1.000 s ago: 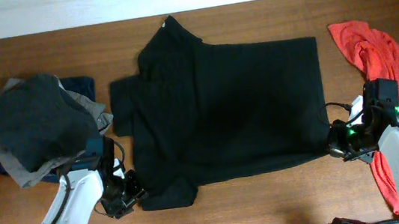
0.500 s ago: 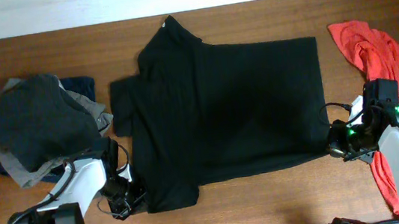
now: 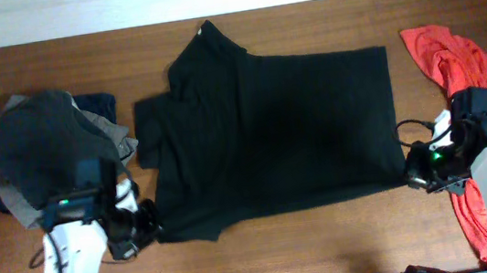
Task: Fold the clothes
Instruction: 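Lift the bottom hem with both grippers and fold it up toward the collar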
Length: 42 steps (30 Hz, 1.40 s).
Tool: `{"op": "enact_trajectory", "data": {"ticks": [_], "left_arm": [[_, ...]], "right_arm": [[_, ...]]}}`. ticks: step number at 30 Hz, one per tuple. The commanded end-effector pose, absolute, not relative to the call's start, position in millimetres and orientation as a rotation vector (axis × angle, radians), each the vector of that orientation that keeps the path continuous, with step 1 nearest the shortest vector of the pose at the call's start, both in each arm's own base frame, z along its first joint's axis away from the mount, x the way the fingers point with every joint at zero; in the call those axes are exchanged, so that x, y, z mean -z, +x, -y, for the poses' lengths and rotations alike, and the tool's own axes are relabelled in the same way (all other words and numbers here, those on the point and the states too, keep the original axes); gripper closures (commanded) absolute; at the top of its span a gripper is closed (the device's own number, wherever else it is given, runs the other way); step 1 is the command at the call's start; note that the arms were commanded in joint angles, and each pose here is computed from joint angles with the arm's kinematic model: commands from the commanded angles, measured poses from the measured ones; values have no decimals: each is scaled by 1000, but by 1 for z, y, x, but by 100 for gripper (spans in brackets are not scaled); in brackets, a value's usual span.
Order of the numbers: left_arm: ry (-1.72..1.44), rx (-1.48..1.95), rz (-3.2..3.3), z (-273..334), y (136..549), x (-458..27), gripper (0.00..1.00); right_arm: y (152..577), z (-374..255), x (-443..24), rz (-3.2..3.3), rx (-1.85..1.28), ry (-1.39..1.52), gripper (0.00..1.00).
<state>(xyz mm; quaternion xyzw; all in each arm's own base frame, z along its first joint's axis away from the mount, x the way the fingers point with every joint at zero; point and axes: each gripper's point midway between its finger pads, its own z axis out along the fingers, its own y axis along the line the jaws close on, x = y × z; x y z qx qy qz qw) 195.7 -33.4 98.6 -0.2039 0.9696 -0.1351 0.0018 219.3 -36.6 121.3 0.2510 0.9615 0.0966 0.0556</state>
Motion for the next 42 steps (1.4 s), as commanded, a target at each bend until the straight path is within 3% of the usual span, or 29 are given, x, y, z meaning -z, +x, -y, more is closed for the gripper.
{"op": "enact_trajectory", "data": {"ticks": [1, 12, 16, 30, 37, 39, 40, 41, 42], "left_arm": [[-618, 346, -2933, 17, 219, -121, 99], [-543, 377, -2765, 14, 280, -121, 100], [-318, 498, -2660, 31, 316, -127, 99], [-101, 542, -2438, 50, 402, -116, 100], [-87, 530, -2389, 48, 422, -110, 100], [-87, 530, -2388, 48, 424, -106, 99], [-87, 530, -2388, 48, 425, -105, 95], [-86, 529, -2386, 48, 426, -105, 79], [-88, 524, -2384, 47, 426, -105, 55]], "right_arm": [[232, 42, -136, -2855, -254, 712, 95], [278, 44, -141, -2715, -327, 602, 95], [300, 51, -139, -2661, -314, 580, 95], [364, 69, -117, -2542, -312, 530, 95], [383, 75, -106, -2509, -307, 519, 94], [388, 76, -104, -2500, -305, 515, 86], [390, 77, -103, -2495, -304, 510, 76], [390, 77, -103, -2494, -300, 501, 72], [390, 78, -103, -2496, -294, 490, 69]]}}
